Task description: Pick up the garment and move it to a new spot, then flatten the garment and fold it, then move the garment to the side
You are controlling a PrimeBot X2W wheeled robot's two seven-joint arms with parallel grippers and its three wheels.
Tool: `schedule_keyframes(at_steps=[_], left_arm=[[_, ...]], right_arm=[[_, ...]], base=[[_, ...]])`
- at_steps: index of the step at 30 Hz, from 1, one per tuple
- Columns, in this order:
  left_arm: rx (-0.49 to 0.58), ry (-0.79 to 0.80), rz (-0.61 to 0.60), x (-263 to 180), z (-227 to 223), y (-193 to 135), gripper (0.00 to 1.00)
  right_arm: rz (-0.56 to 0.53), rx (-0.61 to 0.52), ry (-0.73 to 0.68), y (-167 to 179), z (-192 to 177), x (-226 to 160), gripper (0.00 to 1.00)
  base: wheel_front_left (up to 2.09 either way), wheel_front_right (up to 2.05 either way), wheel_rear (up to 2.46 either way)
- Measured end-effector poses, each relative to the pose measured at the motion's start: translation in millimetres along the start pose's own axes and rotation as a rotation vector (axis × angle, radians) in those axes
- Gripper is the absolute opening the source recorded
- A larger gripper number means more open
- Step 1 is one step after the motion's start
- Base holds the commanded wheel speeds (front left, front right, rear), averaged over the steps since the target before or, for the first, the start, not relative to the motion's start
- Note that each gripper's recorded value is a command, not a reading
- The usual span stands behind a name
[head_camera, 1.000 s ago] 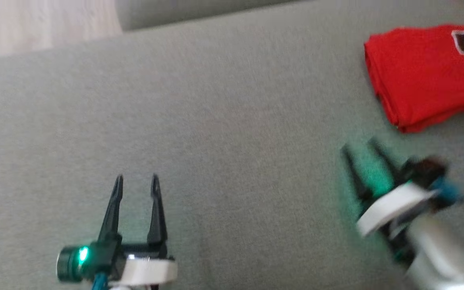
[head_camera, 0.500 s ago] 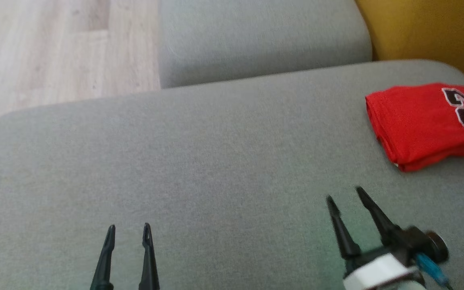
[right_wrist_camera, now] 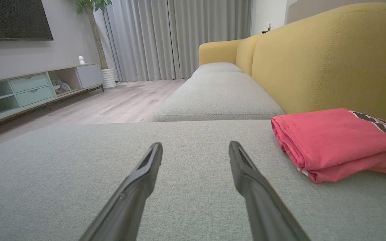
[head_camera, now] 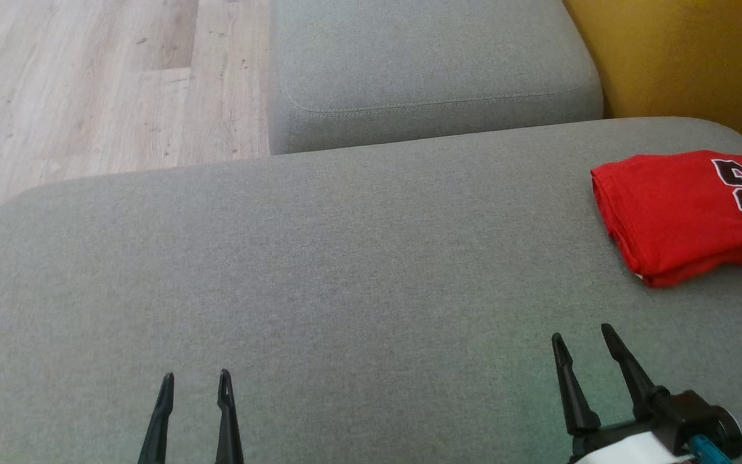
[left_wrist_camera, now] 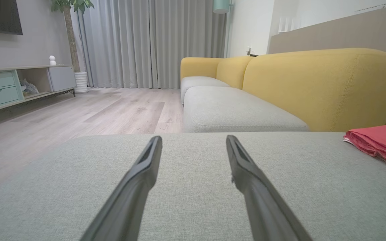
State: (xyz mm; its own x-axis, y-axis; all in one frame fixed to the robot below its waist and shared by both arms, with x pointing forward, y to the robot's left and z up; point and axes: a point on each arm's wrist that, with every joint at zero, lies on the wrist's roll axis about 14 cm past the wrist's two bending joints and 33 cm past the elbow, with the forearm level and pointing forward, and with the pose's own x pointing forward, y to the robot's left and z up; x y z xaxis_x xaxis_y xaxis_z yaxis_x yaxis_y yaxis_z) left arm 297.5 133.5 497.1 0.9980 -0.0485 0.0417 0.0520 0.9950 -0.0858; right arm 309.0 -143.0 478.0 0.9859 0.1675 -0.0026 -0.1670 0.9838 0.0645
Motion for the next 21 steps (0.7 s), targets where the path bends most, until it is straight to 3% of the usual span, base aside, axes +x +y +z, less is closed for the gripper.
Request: schedule_keyframes(at_steps=[7,8,15,21], left_arm=[[0.006,0.014,0.005,-1,-4,2,1.00],[0.014,0.015,0.005,-1,-5,2,0.00],[0.014,0.127,0.017,-14,-38,6,0.00],[-0.059,0.153,0.035,-14,-43,9,0.00]], right_arm=[[-0.004,0.008,-0.001,0,0,1,1.00],[-0.004,0.008,-0.001,0,0,1,0.00],[-0.017,0.035,0.127,-1,-39,-17,0.00],[-0.041,0.110,0.134,-4,-41,-17,0.00]], base=[[0.00,0.00,0.00],[0.00,0.00,0.00],[0.00,0.00,0.00],[0.00,0.00,0.00]])
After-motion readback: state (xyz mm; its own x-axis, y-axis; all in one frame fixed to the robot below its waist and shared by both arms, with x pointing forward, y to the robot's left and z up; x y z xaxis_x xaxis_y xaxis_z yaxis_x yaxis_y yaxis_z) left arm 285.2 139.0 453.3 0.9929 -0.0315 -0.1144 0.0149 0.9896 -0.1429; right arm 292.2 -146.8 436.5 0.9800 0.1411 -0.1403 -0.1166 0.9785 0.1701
